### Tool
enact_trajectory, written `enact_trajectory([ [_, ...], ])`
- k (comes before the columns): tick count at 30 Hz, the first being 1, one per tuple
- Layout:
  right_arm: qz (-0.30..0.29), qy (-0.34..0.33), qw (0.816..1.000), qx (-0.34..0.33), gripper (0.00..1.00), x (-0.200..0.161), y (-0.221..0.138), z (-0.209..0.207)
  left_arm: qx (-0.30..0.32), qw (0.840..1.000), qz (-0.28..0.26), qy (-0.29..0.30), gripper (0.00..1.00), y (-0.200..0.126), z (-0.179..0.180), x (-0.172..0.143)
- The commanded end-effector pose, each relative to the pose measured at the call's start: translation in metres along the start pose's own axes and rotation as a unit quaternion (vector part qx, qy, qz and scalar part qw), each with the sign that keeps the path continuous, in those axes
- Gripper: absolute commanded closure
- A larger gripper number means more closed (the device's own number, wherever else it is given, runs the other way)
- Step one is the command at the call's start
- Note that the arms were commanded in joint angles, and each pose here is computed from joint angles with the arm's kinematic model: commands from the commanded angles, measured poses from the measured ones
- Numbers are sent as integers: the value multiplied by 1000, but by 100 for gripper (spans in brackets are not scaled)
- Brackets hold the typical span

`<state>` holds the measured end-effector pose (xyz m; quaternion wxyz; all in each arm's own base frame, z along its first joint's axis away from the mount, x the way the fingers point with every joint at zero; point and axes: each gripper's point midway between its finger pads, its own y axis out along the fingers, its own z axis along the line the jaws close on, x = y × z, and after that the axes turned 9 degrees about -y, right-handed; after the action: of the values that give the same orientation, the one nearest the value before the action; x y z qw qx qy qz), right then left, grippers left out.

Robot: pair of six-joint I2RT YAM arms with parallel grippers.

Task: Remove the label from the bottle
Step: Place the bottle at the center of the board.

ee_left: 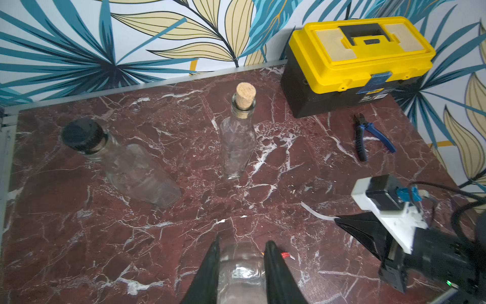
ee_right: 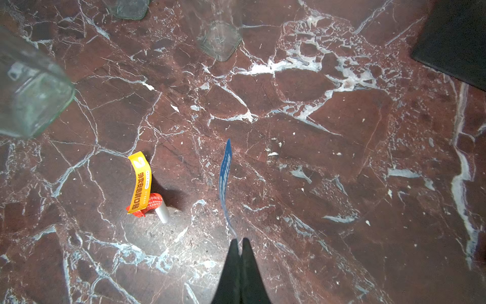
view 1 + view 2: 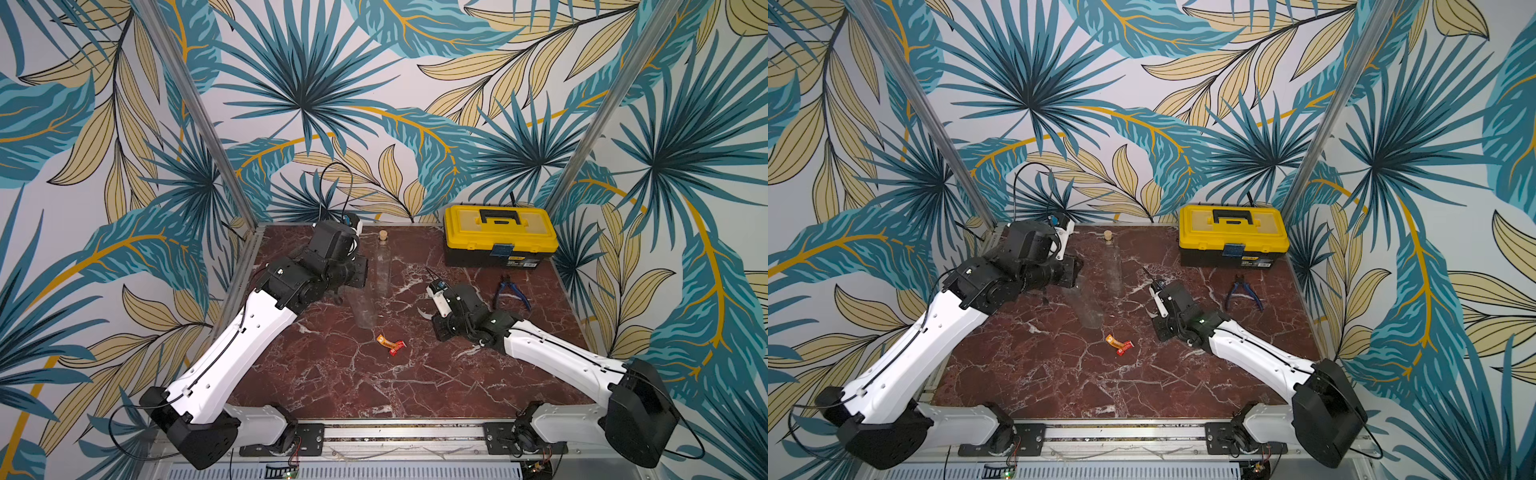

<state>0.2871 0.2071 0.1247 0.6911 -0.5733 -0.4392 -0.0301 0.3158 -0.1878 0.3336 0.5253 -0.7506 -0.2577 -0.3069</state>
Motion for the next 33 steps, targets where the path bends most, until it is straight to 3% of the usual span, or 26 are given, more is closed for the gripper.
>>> enact_trajectory([
  [1, 9, 6, 1000, 8, 100, 0, 3, 3, 8, 999, -49, 8, 100, -1, 0, 28],
  [10, 11, 6, 1000, 18, 100, 4, 11, 6, 37, 997, -62, -6, 100, 32, 23, 38],
  [33, 23, 10, 999, 24, 100, 1, 22, 9, 45, 999, -5, -20, 100, 99, 51, 28],
])
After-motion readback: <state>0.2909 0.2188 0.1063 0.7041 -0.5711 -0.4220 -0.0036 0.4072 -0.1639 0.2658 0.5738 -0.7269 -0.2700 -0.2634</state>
